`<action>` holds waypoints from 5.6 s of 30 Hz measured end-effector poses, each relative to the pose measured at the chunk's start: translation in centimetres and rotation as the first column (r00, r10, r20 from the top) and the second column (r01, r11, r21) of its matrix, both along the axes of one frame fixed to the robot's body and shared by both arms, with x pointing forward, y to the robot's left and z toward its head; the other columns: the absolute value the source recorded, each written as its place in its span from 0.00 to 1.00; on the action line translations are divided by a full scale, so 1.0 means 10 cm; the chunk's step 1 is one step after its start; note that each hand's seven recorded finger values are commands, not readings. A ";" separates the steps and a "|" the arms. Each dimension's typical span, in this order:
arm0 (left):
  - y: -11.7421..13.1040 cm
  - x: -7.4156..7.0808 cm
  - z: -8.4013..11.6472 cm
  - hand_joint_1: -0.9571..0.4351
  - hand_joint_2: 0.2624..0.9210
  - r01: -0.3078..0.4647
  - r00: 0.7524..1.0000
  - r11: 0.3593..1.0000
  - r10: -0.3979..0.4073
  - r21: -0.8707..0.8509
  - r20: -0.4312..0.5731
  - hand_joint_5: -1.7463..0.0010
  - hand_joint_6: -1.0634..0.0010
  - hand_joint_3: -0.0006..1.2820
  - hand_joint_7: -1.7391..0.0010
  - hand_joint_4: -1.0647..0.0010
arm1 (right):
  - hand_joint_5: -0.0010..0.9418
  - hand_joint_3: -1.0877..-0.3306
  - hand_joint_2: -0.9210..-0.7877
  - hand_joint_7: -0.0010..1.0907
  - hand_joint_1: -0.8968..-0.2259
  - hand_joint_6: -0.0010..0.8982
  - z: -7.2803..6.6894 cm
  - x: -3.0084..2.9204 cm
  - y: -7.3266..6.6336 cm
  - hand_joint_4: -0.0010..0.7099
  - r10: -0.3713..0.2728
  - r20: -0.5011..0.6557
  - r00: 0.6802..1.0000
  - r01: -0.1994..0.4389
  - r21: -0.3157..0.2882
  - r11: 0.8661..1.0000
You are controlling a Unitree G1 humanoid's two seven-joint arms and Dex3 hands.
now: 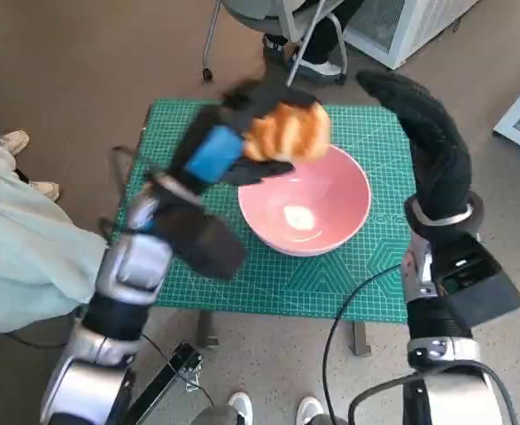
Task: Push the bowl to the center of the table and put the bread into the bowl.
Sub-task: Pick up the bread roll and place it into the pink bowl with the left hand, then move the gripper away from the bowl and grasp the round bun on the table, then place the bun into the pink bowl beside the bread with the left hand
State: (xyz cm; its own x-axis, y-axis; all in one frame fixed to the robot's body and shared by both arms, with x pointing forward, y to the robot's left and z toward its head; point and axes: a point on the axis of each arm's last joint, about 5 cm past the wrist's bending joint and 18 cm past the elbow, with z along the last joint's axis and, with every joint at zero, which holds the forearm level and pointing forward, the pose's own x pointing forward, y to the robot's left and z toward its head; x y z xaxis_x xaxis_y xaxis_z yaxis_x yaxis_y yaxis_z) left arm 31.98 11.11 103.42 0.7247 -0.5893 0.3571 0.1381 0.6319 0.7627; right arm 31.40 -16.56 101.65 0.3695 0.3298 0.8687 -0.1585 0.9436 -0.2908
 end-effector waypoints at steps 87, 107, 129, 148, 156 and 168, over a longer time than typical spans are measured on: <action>1.67 0.15 -0.29 0.56 0.83 -0.340 0.684 0.769 0.597 0.541 -0.419 1.00 0.75 0.00 0.99 0.88 | 0.00 0.45 0.00 0.77 0.40 0.02 -0.04 -0.020 -0.06 0.45 -0.004 -0.009 1.000 0.004 0.020 1.000; 1.29 0.26 -0.54 0.56 0.84 -0.316 0.663 0.741 0.619 0.592 -0.421 0.99 0.73 0.00 0.99 0.85 | 0.00 0.45 0.00 0.77 0.40 0.02 -0.02 -0.051 -0.14 0.46 -0.025 0.006 1.000 0.025 -0.002 1.000; 1.15 0.27 -0.65 0.68 1.00 -0.317 0.678 0.672 0.654 0.669 -0.336 0.35 0.49 0.09 0.30 0.37 | 0.00 0.46 0.00 0.76 0.41 0.04 -0.02 -0.084 -0.19 0.46 -0.035 -0.003 0.999 0.035 -0.006 0.999; 1.26 0.28 -0.51 0.69 1.00 -0.404 0.678 0.764 0.619 0.503 -0.396 0.32 0.47 0.08 0.29 0.36 | 0.00 0.46 0.00 0.76 0.41 0.03 -0.01 -0.084 -0.18 0.46 -0.042 -0.002 0.999 0.042 -0.015 0.999; 1.16 0.34 -0.28 0.69 1.00 -0.399 0.806 0.857 0.497 0.327 -0.320 0.32 0.44 0.07 0.31 0.37 | 0.00 0.46 0.00 0.76 0.42 0.03 -0.02 -0.082 -0.17 0.46 -0.040 -0.005 0.999 0.040 -0.015 0.999; 0.66 0.36 0.19 0.69 1.00 -0.200 0.976 0.971 0.209 0.130 -0.059 0.33 0.43 0.06 0.32 0.34 | 0.00 0.46 0.00 0.76 0.42 0.03 -0.05 -0.071 -0.17 0.46 -0.037 -0.023 0.999 0.037 -0.024 0.999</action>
State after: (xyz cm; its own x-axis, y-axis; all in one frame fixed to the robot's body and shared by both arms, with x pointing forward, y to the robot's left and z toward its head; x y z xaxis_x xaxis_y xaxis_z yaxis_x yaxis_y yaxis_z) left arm 35.59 17.73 105.32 0.8553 -0.4622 0.2342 0.0726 0.5545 0.8290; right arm 30.69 -18.28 101.19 0.4020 0.3355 0.8519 -0.1308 0.9419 -0.3092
